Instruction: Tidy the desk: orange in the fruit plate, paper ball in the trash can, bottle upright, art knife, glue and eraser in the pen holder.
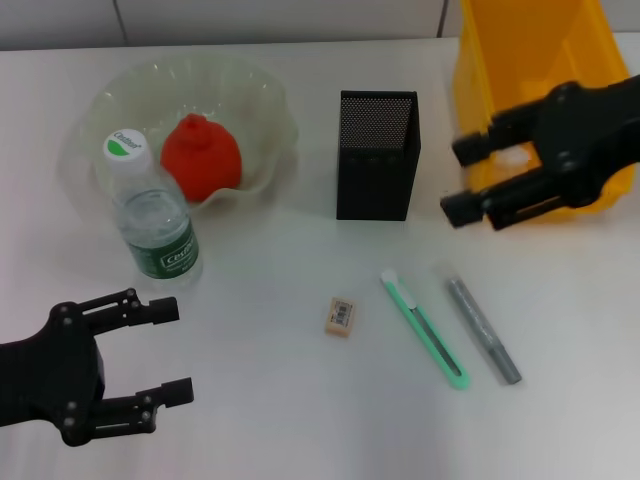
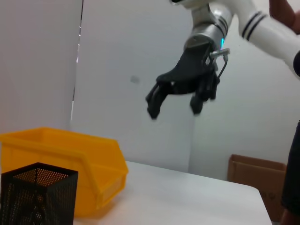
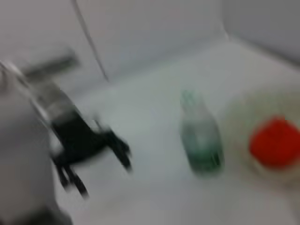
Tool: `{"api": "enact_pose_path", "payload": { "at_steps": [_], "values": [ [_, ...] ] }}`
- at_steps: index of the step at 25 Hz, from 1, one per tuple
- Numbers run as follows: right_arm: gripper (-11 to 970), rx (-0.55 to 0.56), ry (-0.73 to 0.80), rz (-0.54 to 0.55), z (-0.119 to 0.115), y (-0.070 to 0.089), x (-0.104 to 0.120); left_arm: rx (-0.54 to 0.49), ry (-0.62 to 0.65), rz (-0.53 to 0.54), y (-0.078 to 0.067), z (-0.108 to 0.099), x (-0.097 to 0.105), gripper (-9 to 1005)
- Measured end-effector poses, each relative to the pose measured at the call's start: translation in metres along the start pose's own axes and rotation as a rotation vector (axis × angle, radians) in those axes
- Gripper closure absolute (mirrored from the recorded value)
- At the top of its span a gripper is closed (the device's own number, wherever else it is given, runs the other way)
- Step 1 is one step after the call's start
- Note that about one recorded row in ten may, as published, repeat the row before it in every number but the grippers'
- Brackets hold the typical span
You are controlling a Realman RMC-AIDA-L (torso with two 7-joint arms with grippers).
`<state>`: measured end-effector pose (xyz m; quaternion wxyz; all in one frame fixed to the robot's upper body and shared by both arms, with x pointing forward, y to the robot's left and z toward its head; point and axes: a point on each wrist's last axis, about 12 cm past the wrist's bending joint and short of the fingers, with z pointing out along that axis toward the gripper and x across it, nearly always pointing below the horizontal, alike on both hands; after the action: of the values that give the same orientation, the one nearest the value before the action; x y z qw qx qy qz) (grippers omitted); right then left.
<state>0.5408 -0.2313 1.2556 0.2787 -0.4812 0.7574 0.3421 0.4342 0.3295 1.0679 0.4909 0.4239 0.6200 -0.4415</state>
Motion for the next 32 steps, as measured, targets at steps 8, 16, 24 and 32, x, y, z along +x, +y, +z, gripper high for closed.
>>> {"api": "enact_pose_path", "payload": {
  "at_steps": [8, 16, 24, 32],
  "values": [
    [193, 0.251, 0.466, 0.103, 0.048, -0.001, -0.034, -0.008, 0.034, -0.032, 0.007, 0.01, 0.002, 213],
    [193, 0.307, 0.598, 0.107, 0.098, 0.003, -0.037, 0.002, 0.062, -0.046, 0.012, 0.018, 0.003, 213],
    [193, 0.358, 0.654, 0.077, 0.144, 0.001, -0.022, 0.027, 0.086, -0.058, 0.013, 0.02, 0.002, 213],
    [192, 0.376, 0.635, 0.056, 0.167, 0.0, -0.013, 0.03, 0.093, -0.059, 0.014, 0.02, 0.001, 213]
  ]
}}
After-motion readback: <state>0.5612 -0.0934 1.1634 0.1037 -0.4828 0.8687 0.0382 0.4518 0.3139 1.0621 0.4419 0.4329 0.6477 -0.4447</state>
